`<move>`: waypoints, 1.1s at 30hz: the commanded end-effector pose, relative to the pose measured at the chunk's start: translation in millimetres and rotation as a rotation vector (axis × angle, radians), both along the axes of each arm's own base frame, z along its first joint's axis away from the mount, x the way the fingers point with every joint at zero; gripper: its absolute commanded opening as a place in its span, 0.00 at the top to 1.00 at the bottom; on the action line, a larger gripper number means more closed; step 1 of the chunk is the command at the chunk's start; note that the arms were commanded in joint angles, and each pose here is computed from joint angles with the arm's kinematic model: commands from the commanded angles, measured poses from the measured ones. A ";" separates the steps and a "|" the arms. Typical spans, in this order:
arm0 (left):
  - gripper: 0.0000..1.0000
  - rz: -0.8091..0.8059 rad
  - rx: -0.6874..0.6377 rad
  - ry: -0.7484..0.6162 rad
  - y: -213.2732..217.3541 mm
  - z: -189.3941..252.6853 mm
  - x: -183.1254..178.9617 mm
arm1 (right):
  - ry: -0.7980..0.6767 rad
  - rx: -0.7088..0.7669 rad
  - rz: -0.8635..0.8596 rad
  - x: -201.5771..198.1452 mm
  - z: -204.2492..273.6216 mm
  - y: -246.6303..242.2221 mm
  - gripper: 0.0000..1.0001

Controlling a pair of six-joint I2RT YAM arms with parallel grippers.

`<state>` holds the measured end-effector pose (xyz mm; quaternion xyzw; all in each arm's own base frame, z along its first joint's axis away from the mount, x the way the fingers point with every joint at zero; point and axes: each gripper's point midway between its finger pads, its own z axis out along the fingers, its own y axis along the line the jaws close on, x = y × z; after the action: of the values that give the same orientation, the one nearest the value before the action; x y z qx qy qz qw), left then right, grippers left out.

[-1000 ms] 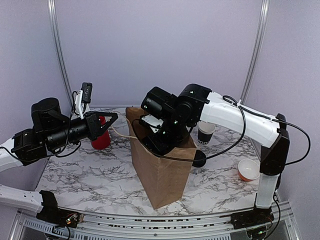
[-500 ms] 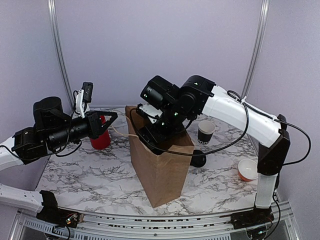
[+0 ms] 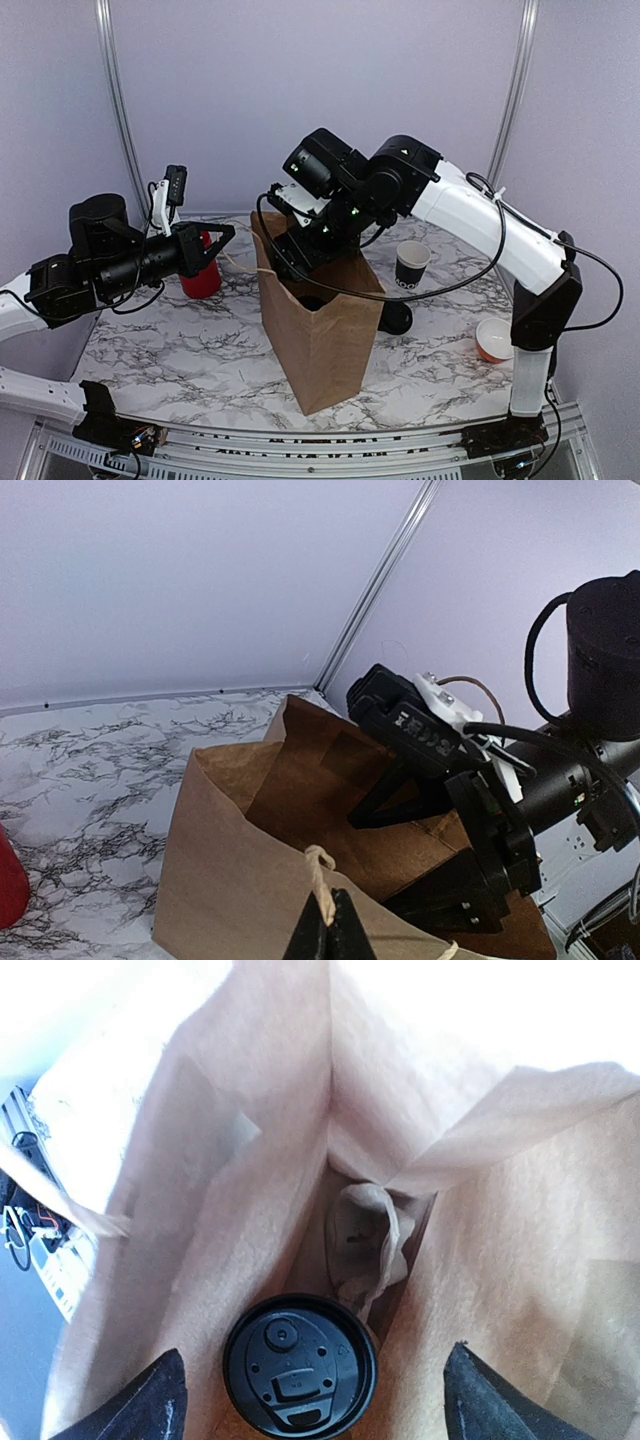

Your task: Pack the takeout coffee

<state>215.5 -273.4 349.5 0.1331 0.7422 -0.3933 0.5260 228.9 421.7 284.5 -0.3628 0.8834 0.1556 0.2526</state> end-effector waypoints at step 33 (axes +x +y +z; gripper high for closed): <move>0.76 0.051 -0.030 0.005 11.5 17.8 1.3 | -0.288 0.766 0.201 15.0 193.1 31.2 0.13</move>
<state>219.4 -269.2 340.6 0.1173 0.7592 -0.3776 0.5170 256.4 446.3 425.3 -0.3429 0.7479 0.3722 0.4296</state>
